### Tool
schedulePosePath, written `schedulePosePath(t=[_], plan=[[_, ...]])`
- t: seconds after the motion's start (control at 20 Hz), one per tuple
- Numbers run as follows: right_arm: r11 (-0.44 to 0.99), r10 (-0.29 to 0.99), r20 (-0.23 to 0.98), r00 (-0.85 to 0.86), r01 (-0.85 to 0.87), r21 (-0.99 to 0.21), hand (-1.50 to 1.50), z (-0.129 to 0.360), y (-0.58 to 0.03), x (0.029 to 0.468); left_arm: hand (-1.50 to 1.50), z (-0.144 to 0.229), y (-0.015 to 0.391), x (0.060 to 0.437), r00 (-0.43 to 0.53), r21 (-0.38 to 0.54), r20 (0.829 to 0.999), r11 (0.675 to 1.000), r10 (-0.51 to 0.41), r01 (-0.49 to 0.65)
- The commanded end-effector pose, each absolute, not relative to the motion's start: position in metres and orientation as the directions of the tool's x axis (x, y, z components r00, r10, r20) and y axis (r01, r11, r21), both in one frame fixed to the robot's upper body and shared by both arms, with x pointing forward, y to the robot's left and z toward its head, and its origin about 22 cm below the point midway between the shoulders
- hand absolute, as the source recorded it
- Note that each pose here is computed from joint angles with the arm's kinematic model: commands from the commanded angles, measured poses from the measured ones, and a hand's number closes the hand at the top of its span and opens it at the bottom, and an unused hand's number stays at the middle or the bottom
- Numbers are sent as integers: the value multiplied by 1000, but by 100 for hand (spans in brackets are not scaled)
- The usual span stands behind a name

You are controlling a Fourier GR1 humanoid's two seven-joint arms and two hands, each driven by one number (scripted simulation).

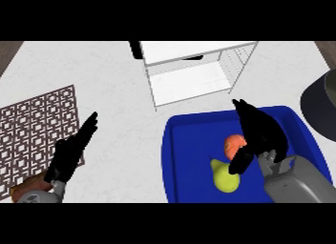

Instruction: Pick the squash from the tray and place it in the tiered shelf

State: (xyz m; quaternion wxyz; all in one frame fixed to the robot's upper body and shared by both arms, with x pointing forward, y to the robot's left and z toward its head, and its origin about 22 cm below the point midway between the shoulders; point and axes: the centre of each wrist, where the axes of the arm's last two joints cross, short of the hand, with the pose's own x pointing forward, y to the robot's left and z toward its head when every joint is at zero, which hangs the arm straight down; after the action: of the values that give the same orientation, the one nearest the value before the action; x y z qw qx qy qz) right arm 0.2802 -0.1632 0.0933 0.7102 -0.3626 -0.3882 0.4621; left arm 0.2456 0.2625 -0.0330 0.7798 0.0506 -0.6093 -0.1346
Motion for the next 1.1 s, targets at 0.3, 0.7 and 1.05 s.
schedulePosePath(t=[0.3, 0.7, 1.05], plan=[[253, 922, 82, 378, -431, -866, -150, 82, -126, 265, 0, -29, 280, 246, 243, 230, 935, 964, -257, 136], [171, 915, -15, 403, -423, -890, -150, 56, -157, 271, 0, -36, 260, 230, 212, 234, 942, 962, -261, 143], [160, 919, -28, 393, -440, -884, -150, 43, -163, 277, 0, -31, 256, 248, 234, 238, 936, 963, -263, 130]])
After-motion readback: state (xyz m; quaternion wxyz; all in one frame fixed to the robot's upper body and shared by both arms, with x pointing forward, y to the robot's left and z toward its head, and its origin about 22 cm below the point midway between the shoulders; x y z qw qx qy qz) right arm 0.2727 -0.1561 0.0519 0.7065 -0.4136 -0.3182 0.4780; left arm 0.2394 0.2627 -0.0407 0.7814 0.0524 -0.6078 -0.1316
